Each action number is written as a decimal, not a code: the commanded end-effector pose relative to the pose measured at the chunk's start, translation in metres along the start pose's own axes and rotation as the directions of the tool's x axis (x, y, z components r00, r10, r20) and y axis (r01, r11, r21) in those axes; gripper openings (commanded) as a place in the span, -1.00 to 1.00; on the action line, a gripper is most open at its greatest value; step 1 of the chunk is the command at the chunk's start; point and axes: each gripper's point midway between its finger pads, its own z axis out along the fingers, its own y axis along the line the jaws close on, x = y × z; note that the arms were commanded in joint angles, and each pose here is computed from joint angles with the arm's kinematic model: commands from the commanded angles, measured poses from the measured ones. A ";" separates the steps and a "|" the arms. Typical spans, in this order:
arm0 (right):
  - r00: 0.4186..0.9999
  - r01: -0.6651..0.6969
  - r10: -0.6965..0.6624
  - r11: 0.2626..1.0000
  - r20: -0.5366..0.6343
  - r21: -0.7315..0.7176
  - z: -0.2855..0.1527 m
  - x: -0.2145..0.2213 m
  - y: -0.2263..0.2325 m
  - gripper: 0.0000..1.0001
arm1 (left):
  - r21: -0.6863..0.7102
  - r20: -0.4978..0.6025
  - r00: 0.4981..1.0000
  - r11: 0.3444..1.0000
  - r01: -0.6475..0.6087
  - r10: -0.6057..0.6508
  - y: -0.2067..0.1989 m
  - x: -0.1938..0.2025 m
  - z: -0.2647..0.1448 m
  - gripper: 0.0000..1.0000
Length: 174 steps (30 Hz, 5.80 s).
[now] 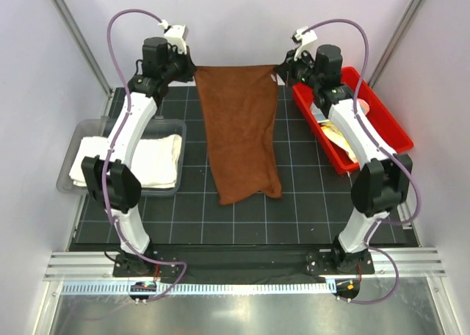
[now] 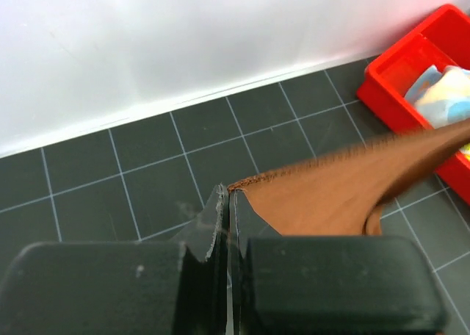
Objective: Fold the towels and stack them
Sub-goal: Flatten out the crumpled towel, then fold the towel
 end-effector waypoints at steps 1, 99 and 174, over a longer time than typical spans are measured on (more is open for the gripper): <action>0.967 0.123 -0.110 0.991 0.231 -0.043 -0.014 -0.094 0.011 -0.98 | 0.127 0.243 0.968 0.988 -0.089 0.056 -0.025 -0.081 -0.024 -1.00; 0.846 -0.208 0.183 0.978 -0.500 0.005 -0.018 0.197 -0.047 -0.89 | 0.190 -0.256 0.954 0.975 -0.112 0.159 0.016 0.169 0.061 -1.00; 0.637 0.047 0.164 0.967 -0.753 0.251 -0.138 0.300 0.261 -0.28 | 0.085 -0.728 0.684 0.984 0.157 -0.046 -0.034 0.282 0.017 -1.00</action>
